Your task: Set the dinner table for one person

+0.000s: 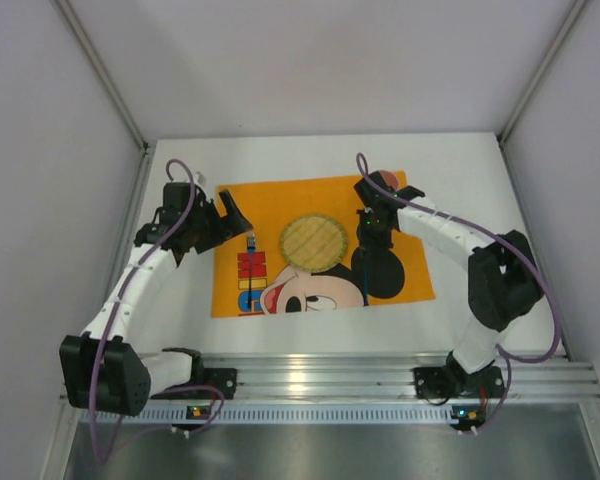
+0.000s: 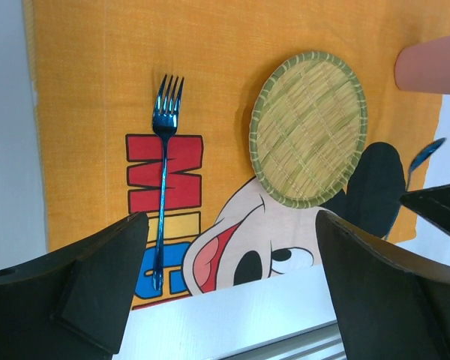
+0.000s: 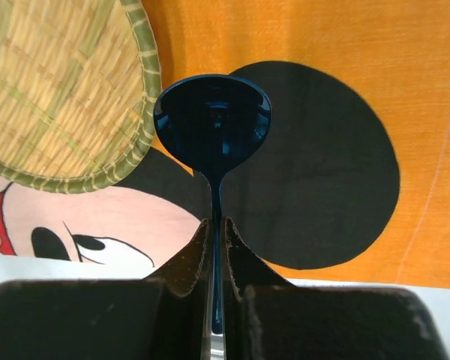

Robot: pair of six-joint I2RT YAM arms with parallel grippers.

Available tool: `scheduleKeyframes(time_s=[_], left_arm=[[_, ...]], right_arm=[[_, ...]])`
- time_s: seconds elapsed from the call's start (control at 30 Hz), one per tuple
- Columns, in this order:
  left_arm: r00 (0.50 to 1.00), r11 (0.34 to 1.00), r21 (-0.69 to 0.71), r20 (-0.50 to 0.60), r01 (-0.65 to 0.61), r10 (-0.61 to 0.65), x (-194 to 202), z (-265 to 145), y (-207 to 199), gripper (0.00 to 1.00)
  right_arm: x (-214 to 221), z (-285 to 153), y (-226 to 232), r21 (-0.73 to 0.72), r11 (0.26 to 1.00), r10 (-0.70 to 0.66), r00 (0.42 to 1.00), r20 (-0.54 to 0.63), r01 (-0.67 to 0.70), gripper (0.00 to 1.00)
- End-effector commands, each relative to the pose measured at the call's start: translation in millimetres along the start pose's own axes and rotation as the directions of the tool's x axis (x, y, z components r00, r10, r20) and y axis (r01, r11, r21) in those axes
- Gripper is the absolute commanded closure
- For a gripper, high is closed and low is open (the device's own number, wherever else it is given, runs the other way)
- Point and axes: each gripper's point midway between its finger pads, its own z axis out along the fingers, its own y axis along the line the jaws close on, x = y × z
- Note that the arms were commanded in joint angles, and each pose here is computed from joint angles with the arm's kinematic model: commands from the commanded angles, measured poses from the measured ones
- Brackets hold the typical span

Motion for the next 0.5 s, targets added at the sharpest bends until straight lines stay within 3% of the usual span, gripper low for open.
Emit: scheduleKeyframes(time_s=[0.0,0.47], left_arm=[[0.998,1.0,-0.007,0.063,-0.018,0.019,-7,-23,-3,0.02],[0.995,1.0,-0.029,0.104,0.0,0.003,2,-47,4,0.02]], right_arm=[[-5,9,13,0.02,1.0,-0.024,0.999,0.023,0.023,1.0],[-37,37,3,0.156,0.983,-0.105,0.992,0.067,0.093,0.99]])
